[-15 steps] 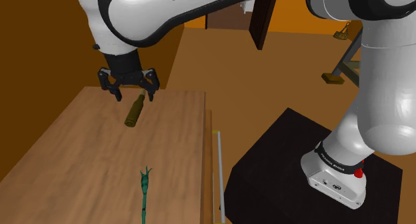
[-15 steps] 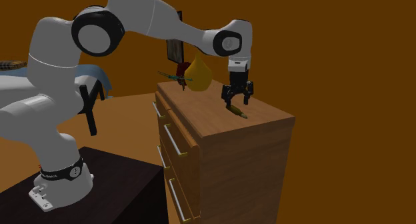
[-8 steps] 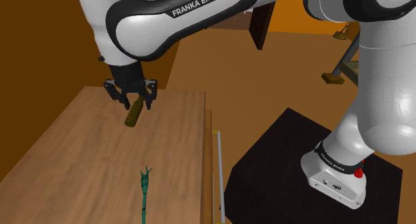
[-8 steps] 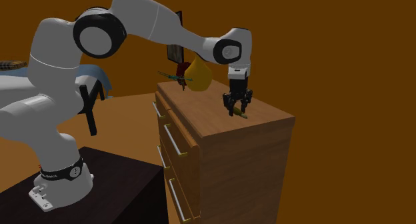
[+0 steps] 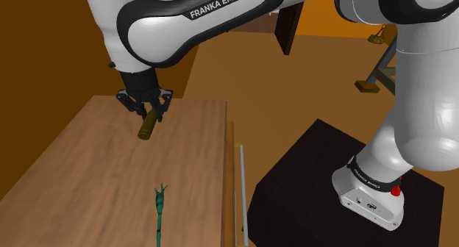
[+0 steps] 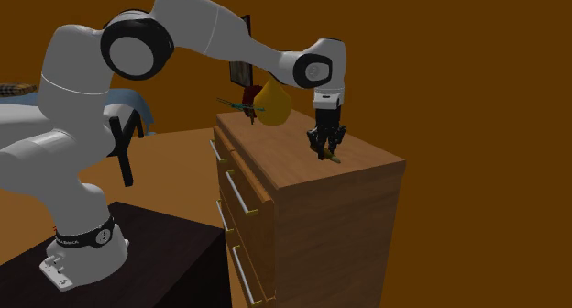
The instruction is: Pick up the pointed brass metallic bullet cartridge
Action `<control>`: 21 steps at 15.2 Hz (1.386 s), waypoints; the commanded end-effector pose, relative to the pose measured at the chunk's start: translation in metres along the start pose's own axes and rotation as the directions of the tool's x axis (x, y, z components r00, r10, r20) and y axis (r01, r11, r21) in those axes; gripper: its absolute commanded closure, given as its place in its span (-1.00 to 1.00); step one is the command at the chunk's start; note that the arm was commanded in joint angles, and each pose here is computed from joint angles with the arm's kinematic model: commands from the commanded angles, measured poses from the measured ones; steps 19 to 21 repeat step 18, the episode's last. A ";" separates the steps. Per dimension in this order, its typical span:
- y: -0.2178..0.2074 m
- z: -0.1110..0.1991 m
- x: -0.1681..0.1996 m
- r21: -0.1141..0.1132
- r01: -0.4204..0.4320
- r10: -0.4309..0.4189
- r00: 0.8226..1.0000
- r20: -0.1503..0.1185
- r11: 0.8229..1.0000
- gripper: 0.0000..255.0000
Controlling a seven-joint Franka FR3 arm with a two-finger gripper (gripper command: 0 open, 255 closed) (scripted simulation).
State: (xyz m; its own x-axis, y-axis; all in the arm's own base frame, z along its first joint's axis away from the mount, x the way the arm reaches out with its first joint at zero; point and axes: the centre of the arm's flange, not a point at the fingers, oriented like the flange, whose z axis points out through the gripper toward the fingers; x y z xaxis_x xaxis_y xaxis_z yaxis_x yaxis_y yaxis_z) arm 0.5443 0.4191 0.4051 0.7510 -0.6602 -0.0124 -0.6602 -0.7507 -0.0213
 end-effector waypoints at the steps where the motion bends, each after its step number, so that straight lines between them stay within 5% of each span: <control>1: 0.000 0.001 0.000 0.000 0.000 0.000 1.000 0.001 1.000 1.00; 16: -0.002 -0.079 -0.001 0.000 0.000 0.000 1.000 0.001 1.000 1.00; 21: -0.002 -0.079 -0.001 0.000 0.000 0.000 1.000 0.001 1.000 1.00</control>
